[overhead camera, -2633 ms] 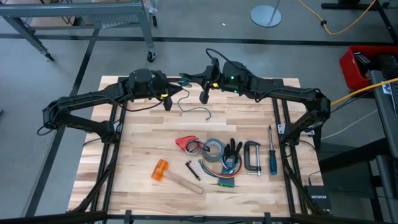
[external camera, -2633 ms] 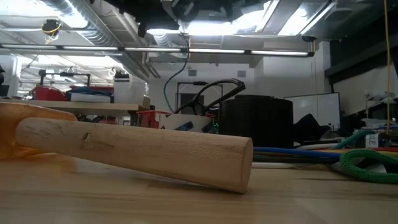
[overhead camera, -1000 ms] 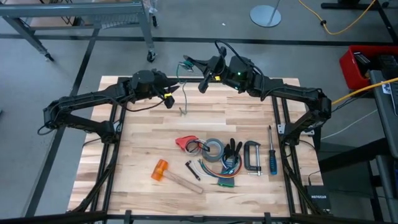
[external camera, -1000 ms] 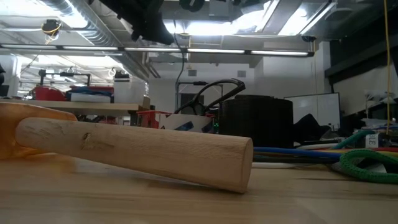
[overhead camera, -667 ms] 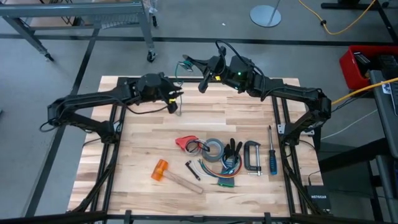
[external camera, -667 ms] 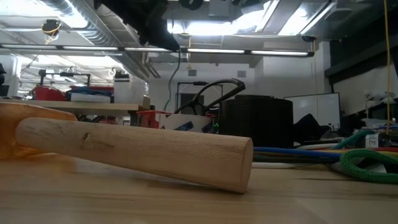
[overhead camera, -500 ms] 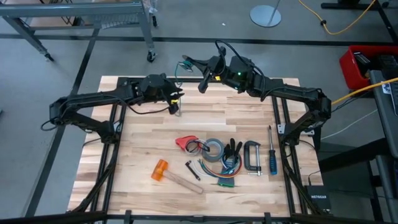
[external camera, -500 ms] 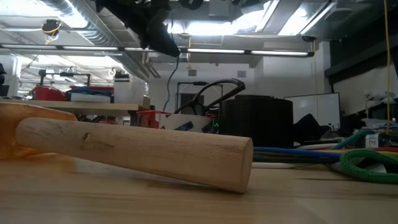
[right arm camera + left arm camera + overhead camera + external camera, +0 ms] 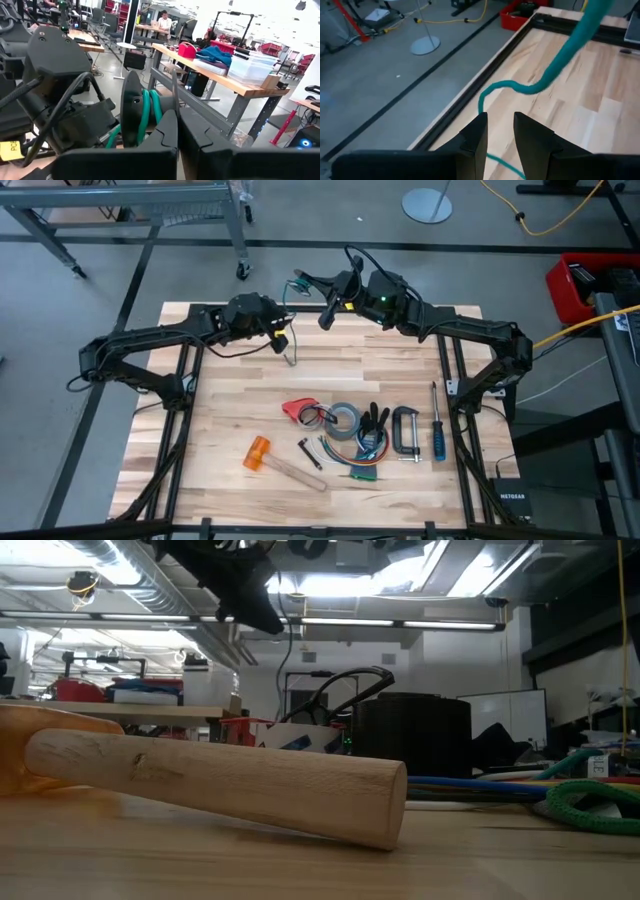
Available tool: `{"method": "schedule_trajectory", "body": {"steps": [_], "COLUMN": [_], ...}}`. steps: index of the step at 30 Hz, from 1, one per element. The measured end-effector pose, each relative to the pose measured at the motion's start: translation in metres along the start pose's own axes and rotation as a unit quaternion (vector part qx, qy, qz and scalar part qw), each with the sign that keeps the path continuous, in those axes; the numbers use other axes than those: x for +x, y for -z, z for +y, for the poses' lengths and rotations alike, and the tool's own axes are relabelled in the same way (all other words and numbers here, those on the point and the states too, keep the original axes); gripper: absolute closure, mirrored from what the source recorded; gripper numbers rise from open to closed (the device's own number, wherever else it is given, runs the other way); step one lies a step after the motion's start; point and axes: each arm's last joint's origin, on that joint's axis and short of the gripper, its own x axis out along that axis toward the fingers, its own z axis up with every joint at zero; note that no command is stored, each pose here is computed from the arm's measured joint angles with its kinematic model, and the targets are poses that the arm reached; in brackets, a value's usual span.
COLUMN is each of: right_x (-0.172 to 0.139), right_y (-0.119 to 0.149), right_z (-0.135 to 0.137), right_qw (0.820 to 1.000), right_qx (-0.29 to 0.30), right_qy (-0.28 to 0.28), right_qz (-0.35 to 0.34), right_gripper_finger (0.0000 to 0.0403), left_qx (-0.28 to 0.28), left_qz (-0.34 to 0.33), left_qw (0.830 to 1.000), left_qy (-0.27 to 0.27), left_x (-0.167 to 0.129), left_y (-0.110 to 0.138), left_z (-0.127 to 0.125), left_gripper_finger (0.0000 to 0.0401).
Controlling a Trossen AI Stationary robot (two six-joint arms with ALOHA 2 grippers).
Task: Coil cords
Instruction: Coil the green cable wire on the black spool
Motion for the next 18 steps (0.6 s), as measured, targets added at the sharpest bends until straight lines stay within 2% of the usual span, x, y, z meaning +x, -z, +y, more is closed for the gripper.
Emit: {"method": "schedule_trajectory", "body": {"steps": [10,18], "right_x": [0.000,0.000], "right_y": [-0.004,-0.004], "right_z": [-0.002,-0.003], "right_qw": [1.000,0.999], "right_qx": [0.005,0.004], "right_qy": [0.020,0.035], "right_qz": [-0.018,-0.016], "right_gripper_finger": [0.0402,0.0402], "left_qx": [-0.004,-0.002], "left_qz": [-0.062,-0.079], "left_qw": [0.998,0.997], "left_qy": [0.000,-0.019], "left_x": [-0.001,-0.001], "left_y": [-0.012,-0.016], "left_z": [0.000,0.001], "left_gripper_finger": [0.0315,0.0315]}}
